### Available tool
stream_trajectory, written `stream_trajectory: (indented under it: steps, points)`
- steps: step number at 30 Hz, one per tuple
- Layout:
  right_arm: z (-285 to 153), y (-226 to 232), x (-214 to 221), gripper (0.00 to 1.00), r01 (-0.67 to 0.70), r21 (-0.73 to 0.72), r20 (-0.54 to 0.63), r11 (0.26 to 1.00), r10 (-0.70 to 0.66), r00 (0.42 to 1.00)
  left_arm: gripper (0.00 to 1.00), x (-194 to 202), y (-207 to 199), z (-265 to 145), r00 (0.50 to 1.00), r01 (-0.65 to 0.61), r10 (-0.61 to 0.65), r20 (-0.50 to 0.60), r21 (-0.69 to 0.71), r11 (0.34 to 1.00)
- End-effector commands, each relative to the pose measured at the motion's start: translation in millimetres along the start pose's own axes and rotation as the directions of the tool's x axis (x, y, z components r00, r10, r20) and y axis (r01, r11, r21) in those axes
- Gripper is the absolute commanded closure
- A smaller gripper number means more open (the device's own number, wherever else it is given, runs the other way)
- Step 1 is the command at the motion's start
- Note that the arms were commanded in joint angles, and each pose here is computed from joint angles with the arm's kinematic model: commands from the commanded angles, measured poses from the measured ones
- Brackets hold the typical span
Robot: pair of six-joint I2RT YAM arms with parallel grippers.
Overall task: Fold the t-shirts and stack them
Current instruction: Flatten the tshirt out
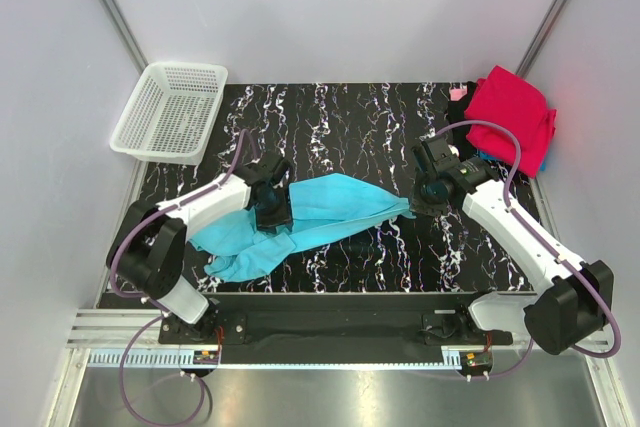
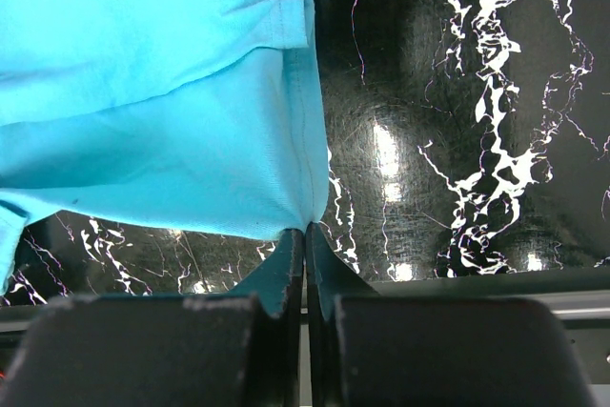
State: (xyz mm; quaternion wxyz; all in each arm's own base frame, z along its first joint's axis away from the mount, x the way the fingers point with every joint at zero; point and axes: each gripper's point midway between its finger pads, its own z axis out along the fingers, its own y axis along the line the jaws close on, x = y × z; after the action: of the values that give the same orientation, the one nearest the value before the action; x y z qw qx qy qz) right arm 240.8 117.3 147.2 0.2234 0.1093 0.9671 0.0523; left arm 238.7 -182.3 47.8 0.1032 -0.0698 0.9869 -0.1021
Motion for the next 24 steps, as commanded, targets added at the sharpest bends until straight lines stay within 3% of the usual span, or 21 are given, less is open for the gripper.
stream_trajectory:
  steps: [1, 13, 24]
  points:
    - [1, -1, -3, 1.0, -0.004, 0.016, 0.02, 1.0, 0.003, 1.0, 0.52, 7, 0, -3, 0.999, -0.03, 0.03, -0.023, 0.025, 0.999]
    - [1, -4, -2, 1.0, -0.004, 0.026, 0.026, 1.0, 0.003, 1.0, 0.55, 16, 16, 13, 0.998, -0.008, 0.004, -0.064, -0.055, 0.998]
    - [0, -5, 0, 1.0, -0.004, 0.025, 0.024, 1.0, 0.003, 1.0, 0.68, 14, 16, 26, 0.996, -0.032, 0.027, -0.08, -0.059, 0.998]
